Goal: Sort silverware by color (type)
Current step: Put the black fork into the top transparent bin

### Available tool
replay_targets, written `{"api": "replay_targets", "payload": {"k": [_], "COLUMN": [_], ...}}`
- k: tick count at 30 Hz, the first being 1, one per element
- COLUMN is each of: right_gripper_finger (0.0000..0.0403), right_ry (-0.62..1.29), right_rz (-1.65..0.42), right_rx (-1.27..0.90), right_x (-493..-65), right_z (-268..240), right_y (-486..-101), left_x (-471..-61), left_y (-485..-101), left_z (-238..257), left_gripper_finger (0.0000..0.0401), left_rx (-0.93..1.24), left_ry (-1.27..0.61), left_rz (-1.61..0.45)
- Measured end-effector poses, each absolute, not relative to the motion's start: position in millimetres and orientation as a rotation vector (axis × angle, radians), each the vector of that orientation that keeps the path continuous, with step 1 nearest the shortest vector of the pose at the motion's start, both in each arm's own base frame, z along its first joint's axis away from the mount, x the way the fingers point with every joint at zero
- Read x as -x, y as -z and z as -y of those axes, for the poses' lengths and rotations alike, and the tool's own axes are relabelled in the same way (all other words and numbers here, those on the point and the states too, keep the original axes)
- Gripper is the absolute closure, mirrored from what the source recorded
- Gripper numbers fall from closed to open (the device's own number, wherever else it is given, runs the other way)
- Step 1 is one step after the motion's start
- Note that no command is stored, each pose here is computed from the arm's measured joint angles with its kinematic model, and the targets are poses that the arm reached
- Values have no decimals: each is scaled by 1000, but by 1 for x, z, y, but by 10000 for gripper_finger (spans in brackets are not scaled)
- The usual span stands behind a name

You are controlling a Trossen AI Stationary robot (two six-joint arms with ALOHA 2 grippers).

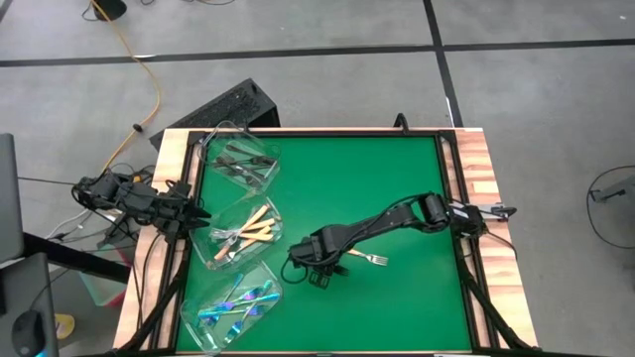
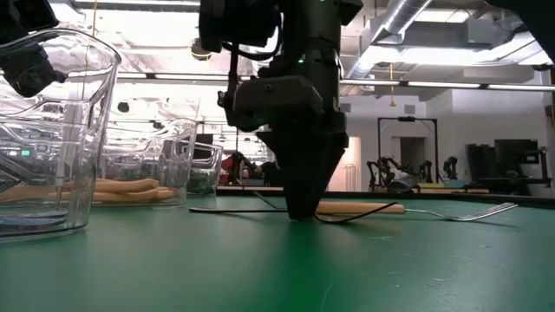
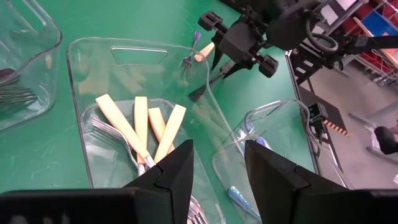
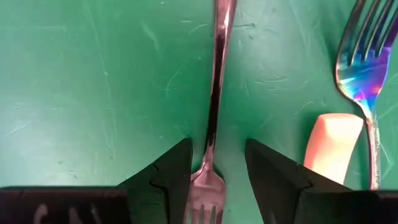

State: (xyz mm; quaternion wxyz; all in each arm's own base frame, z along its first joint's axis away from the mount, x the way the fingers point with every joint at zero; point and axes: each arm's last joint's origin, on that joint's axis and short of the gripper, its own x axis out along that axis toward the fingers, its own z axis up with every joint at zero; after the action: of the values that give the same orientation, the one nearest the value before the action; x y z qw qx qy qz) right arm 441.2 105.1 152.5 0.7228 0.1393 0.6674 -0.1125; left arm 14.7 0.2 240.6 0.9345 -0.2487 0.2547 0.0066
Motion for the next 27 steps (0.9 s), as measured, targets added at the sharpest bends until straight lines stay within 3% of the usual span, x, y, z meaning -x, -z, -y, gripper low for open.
{"api": "replay_targets", "payload": {"k": [9, 22, 27], "right_gripper_finger": [257, 389, 391], "right_ry": [270, 329, 366], "right_rz": [-1484, -1503, -1497], "right_rx": [-369, -425, -465], "right_x": [-436, -431, -431], "right_z": [-104, -107, -107], "right_y": [-139, -132, -132], "left_x": [-15, -15, -15], "left_y": [-241, -241, -241], "left_z": [0, 0, 0], "left_gripper_finger": [273, 273, 273], "left_rx": [509, 511, 511], "left_ry": [-14, -15, -15], "left_rz": [-521, -521, -521]}}
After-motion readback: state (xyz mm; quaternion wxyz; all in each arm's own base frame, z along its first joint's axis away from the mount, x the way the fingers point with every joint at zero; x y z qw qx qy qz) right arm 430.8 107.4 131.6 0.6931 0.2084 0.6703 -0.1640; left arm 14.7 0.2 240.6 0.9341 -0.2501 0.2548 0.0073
